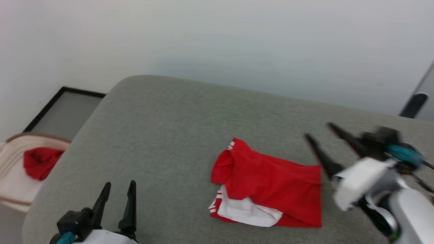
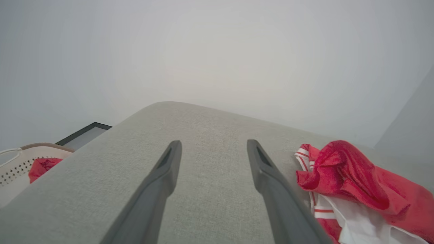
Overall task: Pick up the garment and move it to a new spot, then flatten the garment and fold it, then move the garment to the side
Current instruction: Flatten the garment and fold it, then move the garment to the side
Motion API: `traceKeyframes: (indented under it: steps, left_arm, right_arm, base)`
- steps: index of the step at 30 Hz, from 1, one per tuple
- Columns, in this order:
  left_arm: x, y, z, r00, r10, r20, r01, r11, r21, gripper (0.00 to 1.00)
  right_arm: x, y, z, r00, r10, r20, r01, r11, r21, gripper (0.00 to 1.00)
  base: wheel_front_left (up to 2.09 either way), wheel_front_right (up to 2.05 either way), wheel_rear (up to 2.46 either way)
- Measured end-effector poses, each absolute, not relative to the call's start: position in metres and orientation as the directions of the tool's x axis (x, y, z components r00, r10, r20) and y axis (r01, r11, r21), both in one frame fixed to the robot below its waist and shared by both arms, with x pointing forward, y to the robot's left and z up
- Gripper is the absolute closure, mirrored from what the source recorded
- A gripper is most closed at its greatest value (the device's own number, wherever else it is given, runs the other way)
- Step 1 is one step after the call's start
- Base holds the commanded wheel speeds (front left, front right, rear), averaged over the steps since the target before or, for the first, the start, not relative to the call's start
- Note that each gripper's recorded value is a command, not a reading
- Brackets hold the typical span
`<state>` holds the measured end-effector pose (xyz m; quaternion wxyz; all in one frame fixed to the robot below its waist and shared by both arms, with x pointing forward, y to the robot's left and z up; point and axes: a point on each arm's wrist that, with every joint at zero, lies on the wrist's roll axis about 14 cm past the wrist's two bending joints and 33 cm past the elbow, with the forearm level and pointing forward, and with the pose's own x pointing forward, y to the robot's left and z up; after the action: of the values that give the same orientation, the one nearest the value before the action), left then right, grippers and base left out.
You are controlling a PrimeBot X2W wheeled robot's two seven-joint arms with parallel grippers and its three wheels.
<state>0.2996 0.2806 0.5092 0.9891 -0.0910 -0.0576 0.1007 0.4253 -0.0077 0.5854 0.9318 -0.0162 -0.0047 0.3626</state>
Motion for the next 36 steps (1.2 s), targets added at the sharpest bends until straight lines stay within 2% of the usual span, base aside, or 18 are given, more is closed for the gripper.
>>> traceKeyframes:
  steps: [8, 15, 24, 36]
  left_arm:
    - [0.321, 0.258, 0.514, 0.987, 0.118, 0.108, -0.100, 0.982, -0.160, 0.00]
    - [0.331, 0.250, 0.517, 0.991, 0.075, 0.113, -0.058, 0.988, -0.142, 0.00]
    - [0.336, 0.244, 0.519, 0.992, 0.049, 0.117, -0.035, 0.992, -0.123, 0.00]
    - [0.333, 0.241, 0.519, 0.992, 0.045, 0.119, -0.031, 0.993, -0.113, 0.00]
  right_arm:
    - [0.416, -0.115, 0.570, 0.884, 0.442, 0.151, -0.440, 0.897, -0.048, 0.00]
    - [0.394, -0.169, 0.537, 0.952, 0.282, 0.121, -0.284, 0.959, 0.000, 0.00]
    - [0.381, -0.177, 0.530, 0.968, 0.219, 0.126, -0.226, 0.973, 0.049, 0.00]
    - [0.381, -0.172, 0.534, 0.965, 0.224, 0.138, -0.230, 0.973, 0.030, 0.00]
  base:
    - [0.00, 0.00, 0.00]
    - [0.00, 0.00, 0.00]
    - [0.00, 0.00, 0.00]
    - [0.00, 0.00, 0.00]
